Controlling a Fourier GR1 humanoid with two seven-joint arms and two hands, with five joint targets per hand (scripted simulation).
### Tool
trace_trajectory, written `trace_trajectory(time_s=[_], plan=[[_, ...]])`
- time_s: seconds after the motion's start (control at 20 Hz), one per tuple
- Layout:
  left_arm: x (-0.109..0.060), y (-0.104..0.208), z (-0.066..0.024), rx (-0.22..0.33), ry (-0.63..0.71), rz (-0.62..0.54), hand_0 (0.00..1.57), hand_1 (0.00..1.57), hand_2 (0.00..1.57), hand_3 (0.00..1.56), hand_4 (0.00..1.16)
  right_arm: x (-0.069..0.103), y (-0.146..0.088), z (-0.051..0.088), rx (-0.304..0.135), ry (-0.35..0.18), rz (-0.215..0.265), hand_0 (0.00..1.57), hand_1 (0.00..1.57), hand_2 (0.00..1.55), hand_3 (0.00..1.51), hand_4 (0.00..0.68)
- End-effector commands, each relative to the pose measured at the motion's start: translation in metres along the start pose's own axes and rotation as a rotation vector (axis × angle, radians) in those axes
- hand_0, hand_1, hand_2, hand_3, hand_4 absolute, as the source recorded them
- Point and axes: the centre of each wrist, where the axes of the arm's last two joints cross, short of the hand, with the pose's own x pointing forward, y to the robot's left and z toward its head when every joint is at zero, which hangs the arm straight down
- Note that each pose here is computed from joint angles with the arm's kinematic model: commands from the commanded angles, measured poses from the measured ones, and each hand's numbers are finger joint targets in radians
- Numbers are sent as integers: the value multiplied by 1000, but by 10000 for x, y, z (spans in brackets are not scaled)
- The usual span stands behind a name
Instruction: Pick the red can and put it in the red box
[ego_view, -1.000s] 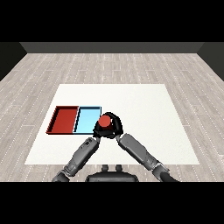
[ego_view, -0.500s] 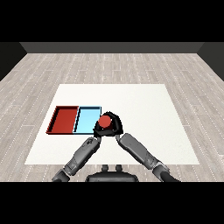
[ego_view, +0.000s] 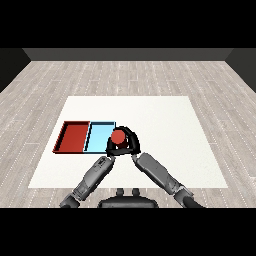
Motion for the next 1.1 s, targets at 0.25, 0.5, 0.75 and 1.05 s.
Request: trace_trajectory(time_s=[0.25, 0.5, 0.75, 1.05], plan=[[112, 33, -96, 7, -52, -16, 1571, 1571, 1541, 1466, 1123, 75, 0, -59, 24, 12, 17, 0, 0, 0, 0, 0], [-40, 63, 94, 24, 43, 23, 1571, 1571, 1571, 1509, 1147, 80, -65, -76, -41, -5, 17, 0, 0, 0, 0, 0], [124, 128, 114, 43, 34, 2, 1571, 1571, 1571, 1496, 1142, 234, -531, -74, -105, -79, 12, 0, 0, 0, 0, 0], [16, 466, 76, 70, -6, -63, 1571, 1571, 1571, 1481, 1140, 555, -970, 260, -143, -171, 18, 0, 0, 0, 0, 0]])
